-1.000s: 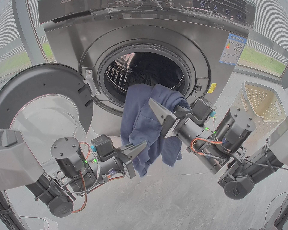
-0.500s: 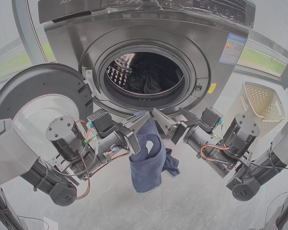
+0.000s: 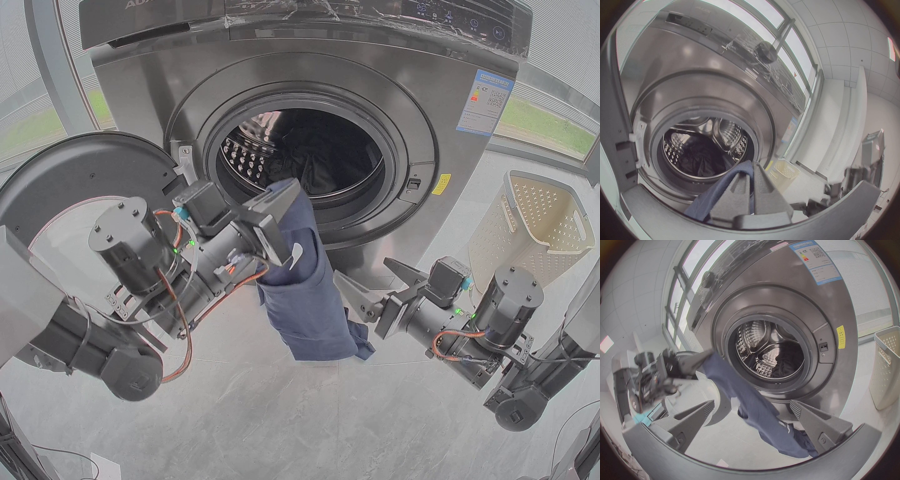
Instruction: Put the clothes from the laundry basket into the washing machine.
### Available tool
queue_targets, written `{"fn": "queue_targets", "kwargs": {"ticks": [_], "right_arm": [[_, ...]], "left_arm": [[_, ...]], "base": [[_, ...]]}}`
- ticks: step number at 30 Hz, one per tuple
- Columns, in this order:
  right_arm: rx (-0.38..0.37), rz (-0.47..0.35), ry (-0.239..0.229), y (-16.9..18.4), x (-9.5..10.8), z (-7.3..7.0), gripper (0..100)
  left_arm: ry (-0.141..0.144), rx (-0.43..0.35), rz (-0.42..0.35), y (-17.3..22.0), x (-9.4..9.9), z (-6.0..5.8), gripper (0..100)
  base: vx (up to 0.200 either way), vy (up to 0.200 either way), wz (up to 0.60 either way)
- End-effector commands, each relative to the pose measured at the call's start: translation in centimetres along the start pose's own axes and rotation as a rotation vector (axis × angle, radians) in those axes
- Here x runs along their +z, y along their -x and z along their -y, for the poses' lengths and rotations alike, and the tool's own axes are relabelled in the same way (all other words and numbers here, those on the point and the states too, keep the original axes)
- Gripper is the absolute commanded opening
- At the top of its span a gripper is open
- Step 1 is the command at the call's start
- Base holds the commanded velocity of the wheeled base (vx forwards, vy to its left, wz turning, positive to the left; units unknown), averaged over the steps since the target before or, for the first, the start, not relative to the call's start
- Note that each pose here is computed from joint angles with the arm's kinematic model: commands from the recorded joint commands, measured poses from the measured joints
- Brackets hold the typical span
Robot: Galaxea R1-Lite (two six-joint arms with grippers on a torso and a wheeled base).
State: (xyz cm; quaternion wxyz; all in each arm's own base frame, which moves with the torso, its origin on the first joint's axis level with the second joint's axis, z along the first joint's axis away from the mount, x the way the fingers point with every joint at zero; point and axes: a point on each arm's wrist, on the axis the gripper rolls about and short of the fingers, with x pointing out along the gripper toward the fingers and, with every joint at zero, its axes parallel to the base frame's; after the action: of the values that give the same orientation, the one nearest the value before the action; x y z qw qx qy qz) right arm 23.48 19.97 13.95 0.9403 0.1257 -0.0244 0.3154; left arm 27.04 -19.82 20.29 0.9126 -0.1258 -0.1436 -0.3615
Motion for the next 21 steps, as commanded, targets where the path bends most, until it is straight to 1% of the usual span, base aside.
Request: {"fn": "queue_targets", "kwargs": {"ticks": [1,4,6,7,9,10,15,17,19,21], "right_arm": [[0.043,-0.073,0.037,0.5,-2.3,-0.5,100],[0.072,-0.099,0.037,0.4,-3.2,-1.4,100],[0.077,-0.105,0.037,0.4,-3.4,-1.5,100],[0.093,-0.120,0.038,0.2,-4.0,-2.0,100],[0.100,-0.123,0.038,0.0,-4.3,-2.3,100],[0.113,-0.120,0.034,-0.5,-4.6,-2.7,100],[0.123,-0.125,0.034,-2.2,-6.1,-3.1,100],[0.125,-0.130,0.034,-3.1,-7.1,-3.2,100],[0.126,-0.133,0.035,-3.7,-7.6,-3.3,100],[0.130,-0.129,0.027,-4.8,-8.4,-3.4,100]], "left_arm": [[-0.005,0.036,0.082,-1.5,2.5,0.0,0],[-0.005,0.038,0.093,-2.4,3.3,0.0,0],[-0.006,0.039,0.096,-2.5,3.5,0.0,0],[-0.007,0.056,0.105,-3.0,4.0,-0.1,0],[-0.009,0.063,0.110,-3.1,4.2,-0.1,0],[-0.010,0.070,0.114,-3.4,4.5,-0.2,0],[-0.008,0.072,0.110,-3.5,4.6,-0.2,0],[-0.008,0.073,0.105,-3.4,4.5,-0.2,0],[-0.008,0.073,0.105,-3.4,4.5,-0.2,0],[-0.007,0.073,0.104,-3.4,4.5,-0.2,0]], "base": [[0.000,0.000,0.00],[0.000,0.000,0.00],[0.000,0.000,0.00],[0.000,0.000,0.00],[0.000,0.000,0.00],[0.000,0.000,0.00],[0.000,0.000,0.00],[0.000,0.000,0.00],[0.000,0.000,0.00],[0.000,0.000,0.00]]}}
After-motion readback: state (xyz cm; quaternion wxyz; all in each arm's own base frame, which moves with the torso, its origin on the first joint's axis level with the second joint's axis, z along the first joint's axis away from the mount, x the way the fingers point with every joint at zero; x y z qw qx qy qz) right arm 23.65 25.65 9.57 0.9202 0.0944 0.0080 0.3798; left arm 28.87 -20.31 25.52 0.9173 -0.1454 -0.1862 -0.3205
